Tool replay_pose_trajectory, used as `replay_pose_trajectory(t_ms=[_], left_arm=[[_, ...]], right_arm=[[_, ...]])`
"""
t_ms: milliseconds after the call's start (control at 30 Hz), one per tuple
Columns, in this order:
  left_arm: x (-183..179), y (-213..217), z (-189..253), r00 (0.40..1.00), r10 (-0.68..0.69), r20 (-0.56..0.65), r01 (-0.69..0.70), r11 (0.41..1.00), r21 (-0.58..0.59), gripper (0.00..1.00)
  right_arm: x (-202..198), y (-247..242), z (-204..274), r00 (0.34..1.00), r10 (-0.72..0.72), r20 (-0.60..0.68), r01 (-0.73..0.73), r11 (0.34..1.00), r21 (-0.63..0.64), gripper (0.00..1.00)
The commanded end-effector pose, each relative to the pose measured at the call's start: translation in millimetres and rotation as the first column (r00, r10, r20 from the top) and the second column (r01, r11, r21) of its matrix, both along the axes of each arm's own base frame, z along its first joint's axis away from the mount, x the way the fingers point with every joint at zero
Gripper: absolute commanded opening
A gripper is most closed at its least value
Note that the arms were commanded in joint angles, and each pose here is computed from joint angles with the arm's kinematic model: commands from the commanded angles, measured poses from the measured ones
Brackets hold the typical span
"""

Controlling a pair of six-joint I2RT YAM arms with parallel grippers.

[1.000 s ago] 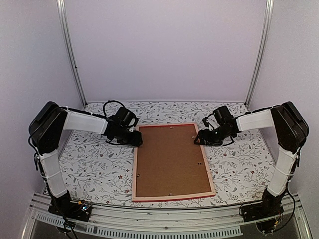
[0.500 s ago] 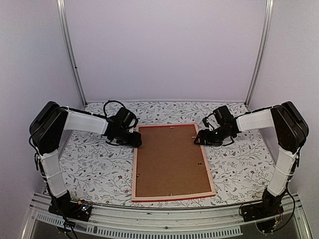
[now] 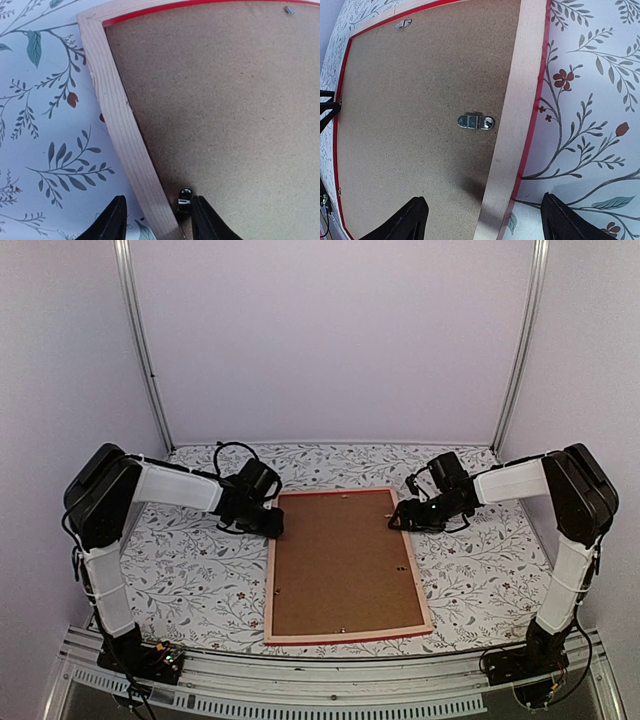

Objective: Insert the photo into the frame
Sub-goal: Press the fastener onto the backboard.

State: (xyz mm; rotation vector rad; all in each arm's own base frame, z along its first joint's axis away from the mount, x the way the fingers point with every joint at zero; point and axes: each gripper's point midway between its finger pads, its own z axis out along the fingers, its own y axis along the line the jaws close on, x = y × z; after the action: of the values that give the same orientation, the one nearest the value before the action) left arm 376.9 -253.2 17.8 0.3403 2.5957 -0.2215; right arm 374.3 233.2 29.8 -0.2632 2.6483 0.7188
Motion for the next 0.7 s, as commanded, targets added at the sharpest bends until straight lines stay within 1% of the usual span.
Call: replay_pose_trajectory(t_ms=[0,333,667], left_arm=[[0,3,-7,1.0,-0.002,-0.004,0.002,0.999,0.044,0.44],[1,0,-10,1.0,-0.017,-0.007,0.017,0.999,0.031,0.32],[4,-6,-4,0.999,-0.037,0.013,0.037,0.999,0.003,0.2]], right_arm=[[-15,-8,-29,0.996,-0.002,-0.09,-0.001,0.999,-0.037,0.82],[-17,-9,-30,0.996,-0.003,-0.09,-0.001,0.999,-0.044,0.82],[-17,-10,-31,0.996,-0.002,-0.09,-0.002,0.999,-0.049,0.82]])
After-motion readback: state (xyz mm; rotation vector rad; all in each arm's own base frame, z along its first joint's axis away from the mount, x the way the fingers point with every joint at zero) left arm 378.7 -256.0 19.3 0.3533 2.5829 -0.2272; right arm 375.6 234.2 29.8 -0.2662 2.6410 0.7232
